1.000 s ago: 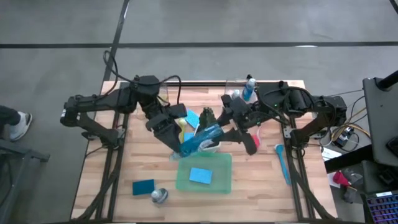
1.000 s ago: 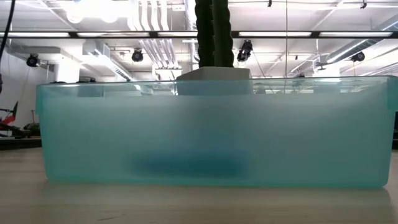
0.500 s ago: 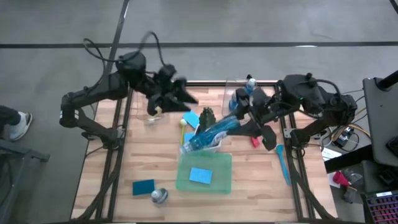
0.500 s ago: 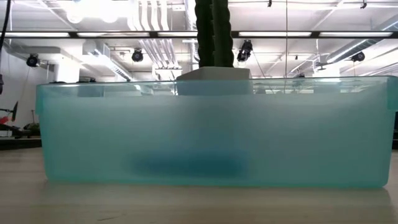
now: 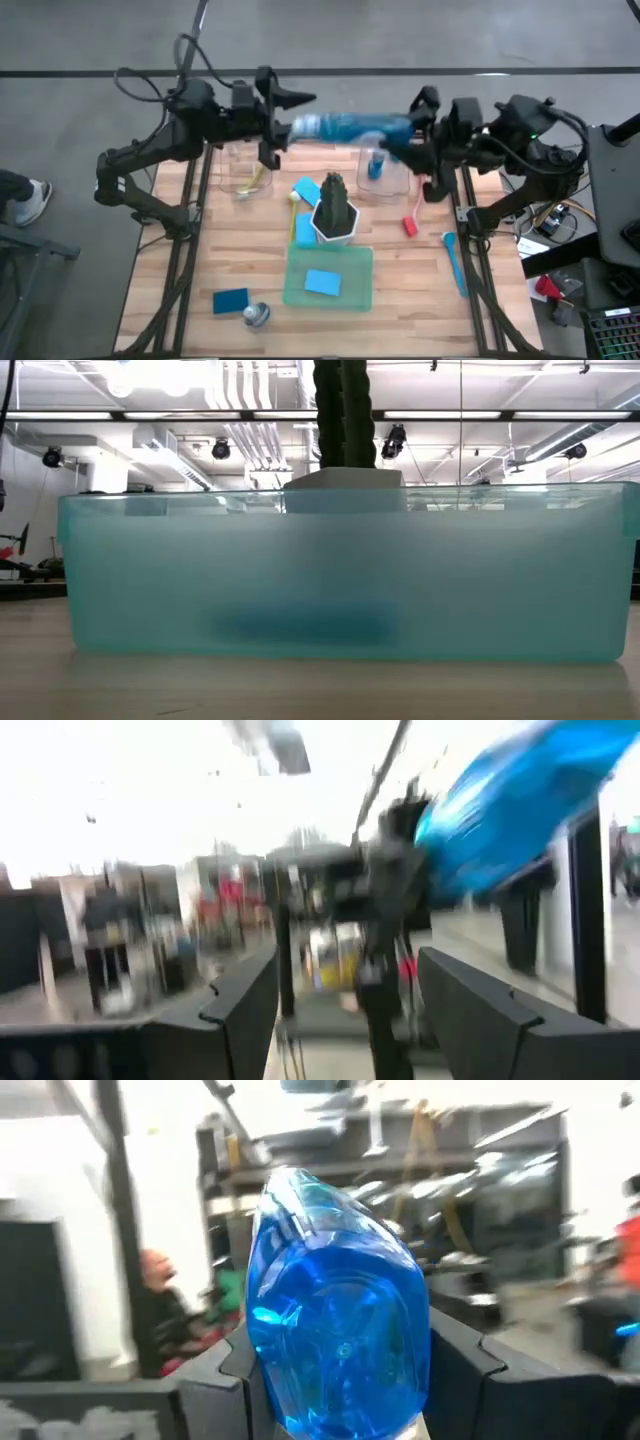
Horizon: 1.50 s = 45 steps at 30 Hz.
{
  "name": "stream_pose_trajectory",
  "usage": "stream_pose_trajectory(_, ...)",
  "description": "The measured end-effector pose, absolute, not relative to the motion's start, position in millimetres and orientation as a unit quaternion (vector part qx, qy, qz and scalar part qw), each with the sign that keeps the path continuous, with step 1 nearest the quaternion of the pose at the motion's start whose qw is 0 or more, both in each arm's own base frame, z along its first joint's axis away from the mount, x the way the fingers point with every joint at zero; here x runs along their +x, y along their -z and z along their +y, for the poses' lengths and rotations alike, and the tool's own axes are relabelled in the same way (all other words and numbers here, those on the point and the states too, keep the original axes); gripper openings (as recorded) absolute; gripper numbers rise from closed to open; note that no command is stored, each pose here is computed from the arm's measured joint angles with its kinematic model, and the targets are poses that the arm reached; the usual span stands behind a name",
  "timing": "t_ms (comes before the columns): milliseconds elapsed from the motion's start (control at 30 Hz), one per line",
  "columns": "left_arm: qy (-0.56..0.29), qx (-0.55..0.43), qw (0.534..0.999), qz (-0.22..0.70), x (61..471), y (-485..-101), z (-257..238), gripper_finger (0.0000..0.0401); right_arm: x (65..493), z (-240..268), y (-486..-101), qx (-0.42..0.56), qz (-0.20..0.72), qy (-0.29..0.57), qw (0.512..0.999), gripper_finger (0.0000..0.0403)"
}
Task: Pick & Place Kitchen Sink Supplies
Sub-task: Put the dish soap into the right transparent bin
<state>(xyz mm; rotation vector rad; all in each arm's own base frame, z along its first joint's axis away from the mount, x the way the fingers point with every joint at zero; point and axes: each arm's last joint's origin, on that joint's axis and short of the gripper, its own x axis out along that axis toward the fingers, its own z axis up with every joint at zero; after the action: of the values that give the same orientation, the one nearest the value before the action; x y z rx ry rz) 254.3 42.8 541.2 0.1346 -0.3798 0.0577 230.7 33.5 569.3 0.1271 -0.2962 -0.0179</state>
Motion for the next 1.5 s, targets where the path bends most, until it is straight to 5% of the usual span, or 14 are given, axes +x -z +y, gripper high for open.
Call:
stream_pose_trajectory(233,-0.048,0.085,0.952,-0.289,245,-559,42,0.0232,225,23,-579,0.057,-0.198,0.082,0.975,0.0165)
stream_pose_trajectory(1500,-0.060,0.057,0.937,-0.338,242,-568,44,0.0231,281,-2,-553,0.157,-0.167,0.107,0.968,0.0166)
